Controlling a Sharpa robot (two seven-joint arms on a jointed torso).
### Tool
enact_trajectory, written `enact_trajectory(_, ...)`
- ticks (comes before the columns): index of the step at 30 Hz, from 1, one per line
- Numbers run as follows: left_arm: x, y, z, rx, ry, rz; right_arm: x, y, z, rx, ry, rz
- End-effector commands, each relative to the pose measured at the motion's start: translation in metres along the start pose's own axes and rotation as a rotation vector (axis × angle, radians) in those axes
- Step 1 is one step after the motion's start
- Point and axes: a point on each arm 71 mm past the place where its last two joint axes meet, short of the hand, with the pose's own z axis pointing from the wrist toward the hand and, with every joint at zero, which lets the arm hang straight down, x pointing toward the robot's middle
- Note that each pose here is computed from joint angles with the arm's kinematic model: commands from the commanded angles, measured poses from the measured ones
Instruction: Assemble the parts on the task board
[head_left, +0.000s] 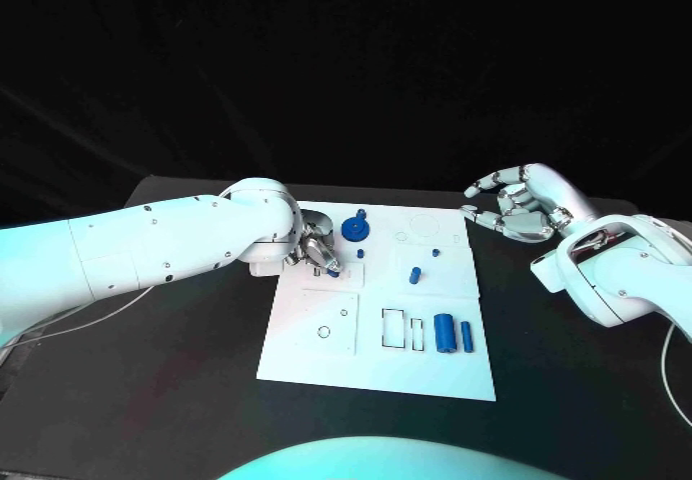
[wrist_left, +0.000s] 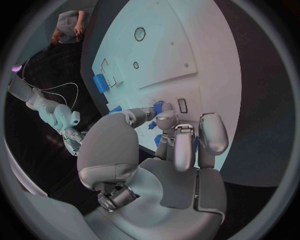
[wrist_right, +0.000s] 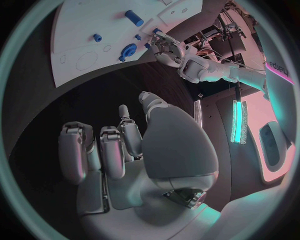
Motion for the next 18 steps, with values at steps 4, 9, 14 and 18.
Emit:
enact_trajectory(4, 0.0043, -0.0017, 0.0017, 0.000, 0.034, 0.014, 0.0007, 0.0003, -0.0007, -0.006, 0.012, -0.004)
enact_trajectory(9, 0.0042, -0.0028, 0.0027, 0.000, 0.037, 0.013, 0.0008, 0.0004, -0.0006, -0.006, 0.013, -0.004)
enact_trajectory(14, 0.0037, -0.0028, 0.0036, -0.001, 0.037, 0.010, 0.0007, 0.0002, -0.0006, -0.006, 0.012, -0.004)
enact_trajectory(18, 0.0039, -0.0050, 0.0048, 0.002, 0.038, 0.007, 0.0007, 0.0002, -0.0006, -0.007, 0.012, -0.004)
